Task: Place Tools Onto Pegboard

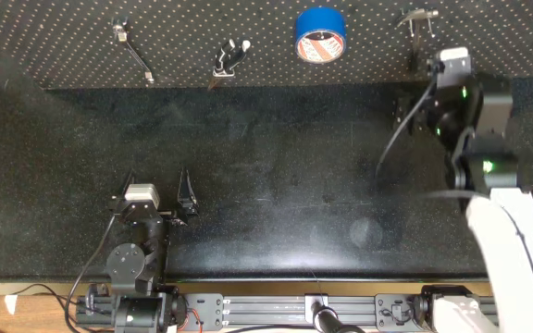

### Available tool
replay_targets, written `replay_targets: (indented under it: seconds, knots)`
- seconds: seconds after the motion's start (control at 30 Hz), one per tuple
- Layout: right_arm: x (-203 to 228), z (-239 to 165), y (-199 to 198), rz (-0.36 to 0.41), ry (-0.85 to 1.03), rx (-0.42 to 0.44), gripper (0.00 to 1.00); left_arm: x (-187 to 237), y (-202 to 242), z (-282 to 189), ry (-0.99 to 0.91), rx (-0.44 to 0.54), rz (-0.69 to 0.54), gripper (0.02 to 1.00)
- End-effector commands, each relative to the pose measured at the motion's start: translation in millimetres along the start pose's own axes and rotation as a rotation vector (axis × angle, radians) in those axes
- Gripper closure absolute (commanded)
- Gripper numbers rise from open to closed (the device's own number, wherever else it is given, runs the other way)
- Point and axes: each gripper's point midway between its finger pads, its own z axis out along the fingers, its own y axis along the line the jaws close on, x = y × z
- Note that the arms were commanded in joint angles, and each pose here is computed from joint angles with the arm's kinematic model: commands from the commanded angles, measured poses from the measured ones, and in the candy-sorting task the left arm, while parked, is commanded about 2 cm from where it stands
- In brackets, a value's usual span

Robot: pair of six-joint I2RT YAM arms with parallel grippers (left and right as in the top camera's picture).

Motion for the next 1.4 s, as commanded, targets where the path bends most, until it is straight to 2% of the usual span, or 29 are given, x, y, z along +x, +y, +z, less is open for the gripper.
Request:
replay_targets:
  seconds: [0.03,0.1,0.23,0.47,0.53,0.73,1.4]
  knots:
    - [31.1,-30.2,15.9,-0.059,-0.286,-0.027,0.007,0.9,-0.7,-0.3,0.002,0.004,0.009,0.023]
    - [41.4,-52.2,19.0,-0.090,-0.442,-0.007,0.007,1.0,-0.8,-0.3,0.002,0.004,0.009,0.023]
    - [63.4,-76.1,23.5,-0.089,-0.558,0.002,0.009,1.0,-0.8,-0.3,0.002,0.004,0.009,0.023]
    - [90.7,-84.0,30.3,-0.048,-0.481,0.008,0.009,1.0,-0.8,-0.3,0.002,0.004,0.009,0.023]
    - [107.8,-84.6,24.5,0.060,-0.430,0.027,0.009,0.9,-0.7,-0.3,0.002,0.004,0.009,0.020]
    - [102.9,-92.0,12.4,0.078,-0.469,0.097,0.009,0.9,-0.7,-0.3,0.002,0.004,0.009,0.023]
    - [102.7,-91.6,15.6,0.075,-0.468,0.084,0.012,1.0,-0.8,-0.3,0.002,0.004,0.009,0.020]
